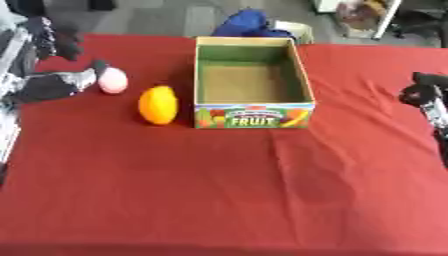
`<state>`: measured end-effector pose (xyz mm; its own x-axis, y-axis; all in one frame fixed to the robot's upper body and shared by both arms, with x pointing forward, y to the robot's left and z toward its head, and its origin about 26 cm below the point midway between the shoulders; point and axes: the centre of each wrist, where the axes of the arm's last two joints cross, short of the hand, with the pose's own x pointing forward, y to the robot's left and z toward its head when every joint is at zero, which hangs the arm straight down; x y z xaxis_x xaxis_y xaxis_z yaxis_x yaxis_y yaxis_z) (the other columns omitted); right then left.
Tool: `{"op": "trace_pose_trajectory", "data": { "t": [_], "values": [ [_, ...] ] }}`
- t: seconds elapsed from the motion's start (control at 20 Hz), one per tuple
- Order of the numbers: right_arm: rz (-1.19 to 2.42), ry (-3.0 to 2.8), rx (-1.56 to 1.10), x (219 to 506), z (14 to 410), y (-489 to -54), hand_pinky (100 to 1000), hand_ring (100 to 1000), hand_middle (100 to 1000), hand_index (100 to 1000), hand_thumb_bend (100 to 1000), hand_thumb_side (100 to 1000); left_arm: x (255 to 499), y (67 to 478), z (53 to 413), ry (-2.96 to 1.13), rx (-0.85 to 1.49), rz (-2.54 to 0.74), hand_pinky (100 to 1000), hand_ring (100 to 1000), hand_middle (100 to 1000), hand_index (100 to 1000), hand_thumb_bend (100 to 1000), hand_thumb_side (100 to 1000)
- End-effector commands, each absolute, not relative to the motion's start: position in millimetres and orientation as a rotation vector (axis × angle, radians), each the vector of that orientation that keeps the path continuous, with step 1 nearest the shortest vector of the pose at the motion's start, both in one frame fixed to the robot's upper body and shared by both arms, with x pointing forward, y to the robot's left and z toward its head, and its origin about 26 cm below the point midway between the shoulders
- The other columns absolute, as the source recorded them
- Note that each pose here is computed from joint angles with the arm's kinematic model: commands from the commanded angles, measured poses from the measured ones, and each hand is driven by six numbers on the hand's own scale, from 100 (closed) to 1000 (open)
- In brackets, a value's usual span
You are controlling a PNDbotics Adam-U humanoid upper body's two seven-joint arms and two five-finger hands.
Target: Pick up objects on the table and place them in the box.
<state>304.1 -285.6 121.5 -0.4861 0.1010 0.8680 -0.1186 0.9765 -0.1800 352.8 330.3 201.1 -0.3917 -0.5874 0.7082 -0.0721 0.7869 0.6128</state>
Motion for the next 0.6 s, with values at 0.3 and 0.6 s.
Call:
{"op": "trace_pose_trajectory", "data": {
  "t": [0.3,0.6],
  "values": [
    [0.304,-2.075,0.009,304,128,-286,816,1000,588,736,100,421,394,373,226,-1.707,0.838,-0.775,624,602,587,732,592,100],
    [0.322,-2.070,0.019,304,127,-285,816,1000,588,736,100,420,425,384,219,-1.538,0.978,-0.914,630,602,588,741,642,100]
  ]
}}
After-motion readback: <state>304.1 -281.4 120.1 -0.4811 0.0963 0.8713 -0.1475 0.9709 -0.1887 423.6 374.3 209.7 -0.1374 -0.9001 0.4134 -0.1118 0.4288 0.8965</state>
